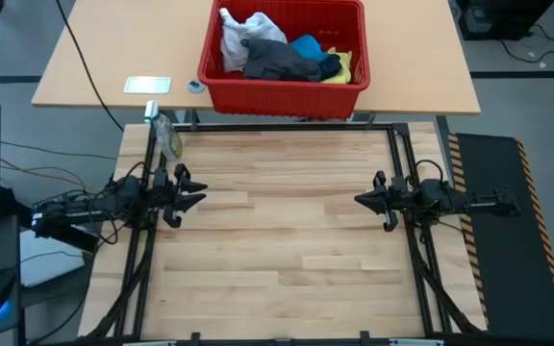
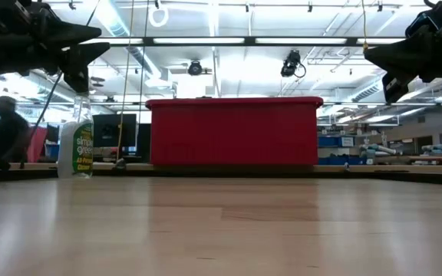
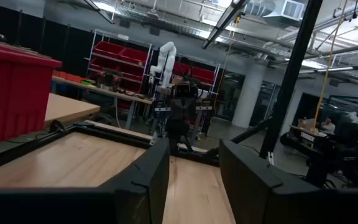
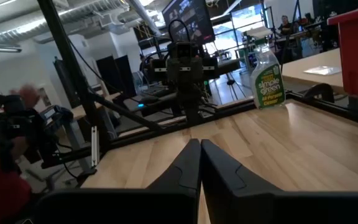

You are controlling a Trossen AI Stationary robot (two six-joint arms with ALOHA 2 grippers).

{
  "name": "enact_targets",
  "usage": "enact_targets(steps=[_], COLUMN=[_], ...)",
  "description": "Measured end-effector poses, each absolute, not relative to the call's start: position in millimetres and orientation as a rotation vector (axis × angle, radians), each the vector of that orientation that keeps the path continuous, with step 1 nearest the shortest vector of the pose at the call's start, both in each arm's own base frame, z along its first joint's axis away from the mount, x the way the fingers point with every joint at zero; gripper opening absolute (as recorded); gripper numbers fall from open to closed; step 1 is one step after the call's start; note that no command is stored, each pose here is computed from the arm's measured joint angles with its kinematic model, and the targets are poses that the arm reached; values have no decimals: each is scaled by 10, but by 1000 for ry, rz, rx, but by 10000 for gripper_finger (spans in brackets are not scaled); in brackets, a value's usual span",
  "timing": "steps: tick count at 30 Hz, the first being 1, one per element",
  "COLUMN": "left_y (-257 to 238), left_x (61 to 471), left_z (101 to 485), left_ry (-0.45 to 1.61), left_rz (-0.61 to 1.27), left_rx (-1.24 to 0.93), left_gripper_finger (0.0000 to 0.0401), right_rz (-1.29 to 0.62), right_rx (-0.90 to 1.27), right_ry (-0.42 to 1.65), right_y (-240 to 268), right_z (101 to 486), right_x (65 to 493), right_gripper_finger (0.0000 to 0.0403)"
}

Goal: Fold laundry

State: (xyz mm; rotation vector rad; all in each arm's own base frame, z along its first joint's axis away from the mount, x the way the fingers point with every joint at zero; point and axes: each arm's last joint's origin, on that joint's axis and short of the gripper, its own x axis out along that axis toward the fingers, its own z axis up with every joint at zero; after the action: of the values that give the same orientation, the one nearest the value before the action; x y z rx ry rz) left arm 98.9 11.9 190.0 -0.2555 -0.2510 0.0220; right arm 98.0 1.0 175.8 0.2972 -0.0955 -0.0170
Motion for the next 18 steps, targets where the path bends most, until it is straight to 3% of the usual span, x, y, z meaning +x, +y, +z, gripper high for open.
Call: enact_targets(steps=[10,18], left_y=[119,118], left_x=[989,989], left_z=[1903,1901], left_ry=[-253,-252], left_rz=[22,22], left_rx=[-255,-255], left_gripper_finger=[142,142], right_rz=[117,114], right_rx=[234,240], right_ry=[-83,-83], right_y=[50,49], right_z=[1763,1763], right_x=[975,976], right_gripper_finger=[19,19])
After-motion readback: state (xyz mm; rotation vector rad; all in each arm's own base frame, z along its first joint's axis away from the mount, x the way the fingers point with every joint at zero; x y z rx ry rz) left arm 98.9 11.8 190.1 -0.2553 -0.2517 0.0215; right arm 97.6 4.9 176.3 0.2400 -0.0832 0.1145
